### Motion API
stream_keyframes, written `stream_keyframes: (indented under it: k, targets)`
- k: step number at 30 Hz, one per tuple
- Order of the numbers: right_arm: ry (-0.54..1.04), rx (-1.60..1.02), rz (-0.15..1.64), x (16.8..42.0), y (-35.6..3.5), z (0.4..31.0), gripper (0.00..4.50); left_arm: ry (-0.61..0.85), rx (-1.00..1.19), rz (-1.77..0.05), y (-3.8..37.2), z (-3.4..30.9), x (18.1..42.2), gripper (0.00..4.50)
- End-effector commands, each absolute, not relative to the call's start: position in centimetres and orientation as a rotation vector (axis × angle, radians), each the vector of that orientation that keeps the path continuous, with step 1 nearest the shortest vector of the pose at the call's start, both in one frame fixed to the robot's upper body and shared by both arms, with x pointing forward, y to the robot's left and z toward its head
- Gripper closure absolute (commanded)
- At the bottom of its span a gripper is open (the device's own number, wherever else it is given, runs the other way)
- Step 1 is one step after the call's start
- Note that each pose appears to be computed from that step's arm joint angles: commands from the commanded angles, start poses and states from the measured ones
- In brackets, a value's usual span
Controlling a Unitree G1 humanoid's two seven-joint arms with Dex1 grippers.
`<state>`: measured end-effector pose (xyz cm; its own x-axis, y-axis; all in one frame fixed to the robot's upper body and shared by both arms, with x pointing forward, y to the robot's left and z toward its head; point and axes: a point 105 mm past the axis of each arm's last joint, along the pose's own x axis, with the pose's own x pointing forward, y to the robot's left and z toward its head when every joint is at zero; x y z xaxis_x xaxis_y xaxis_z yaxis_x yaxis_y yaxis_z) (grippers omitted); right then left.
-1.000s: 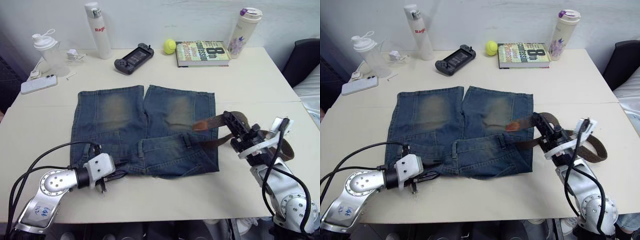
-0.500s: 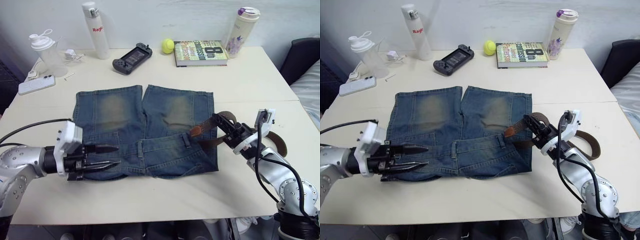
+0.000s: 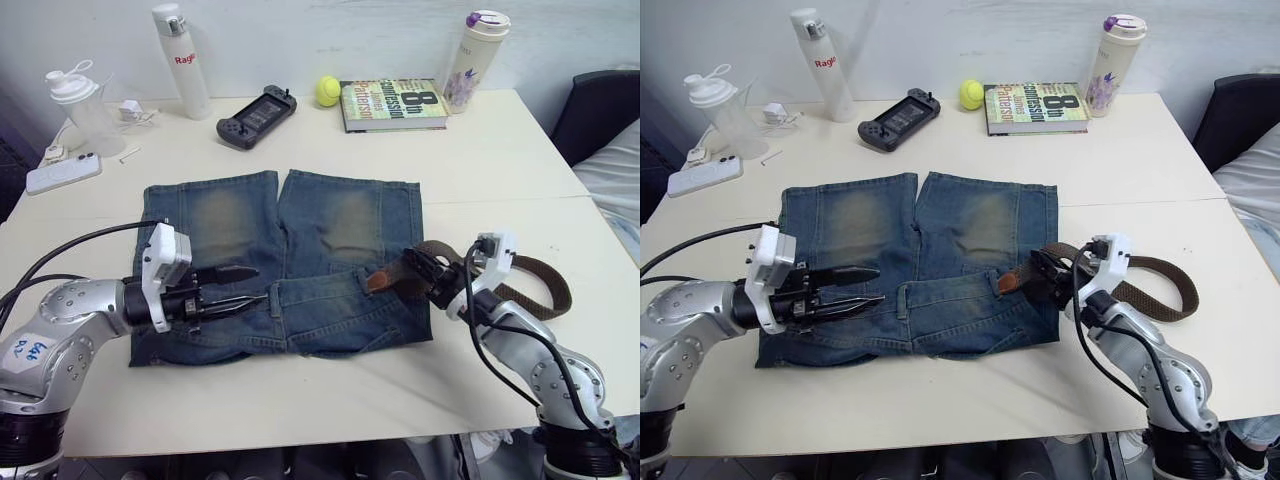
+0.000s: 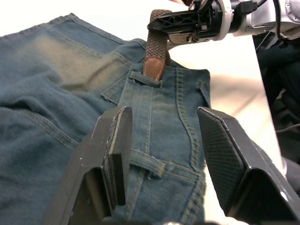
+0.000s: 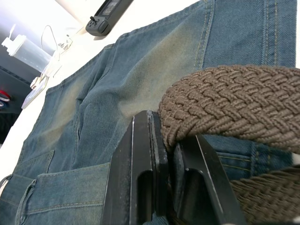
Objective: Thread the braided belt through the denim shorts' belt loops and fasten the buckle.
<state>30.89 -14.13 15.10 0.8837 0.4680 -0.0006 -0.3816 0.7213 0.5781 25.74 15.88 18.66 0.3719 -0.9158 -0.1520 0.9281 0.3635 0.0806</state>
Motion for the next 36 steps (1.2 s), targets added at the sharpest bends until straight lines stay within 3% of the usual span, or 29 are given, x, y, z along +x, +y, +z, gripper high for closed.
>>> stream_keyframes:
  k: [1,13,20,24,36]
  targets:
    - [0.122,0.598,0.517,30.6,-12.8,15.8,4.5,0.046,0.188,-1.197,15.5,19.3,25.9,2.01]
    - [0.111,0.485,0.478,31.5,-14.6,15.2,4.5,0.035,0.184,-1.205,15.0,19.5,26.3,2.01]
    - [0.319,0.573,0.503,30.7,-11.1,11.4,4.5,0.018,0.285,-1.24,14.3,19.3,27.1,2.01]
    - [0.407,0.667,0.533,30.7,-8.9,10.4,4.5,-0.004,0.467,-1.323,12.7,17.6,28.3,2.01]
    - [0.568,1.126,0.439,32.3,-10.8,9.6,4.5,-0.444,1.002,-1.359,6.9,15.5,32.0,2.01]
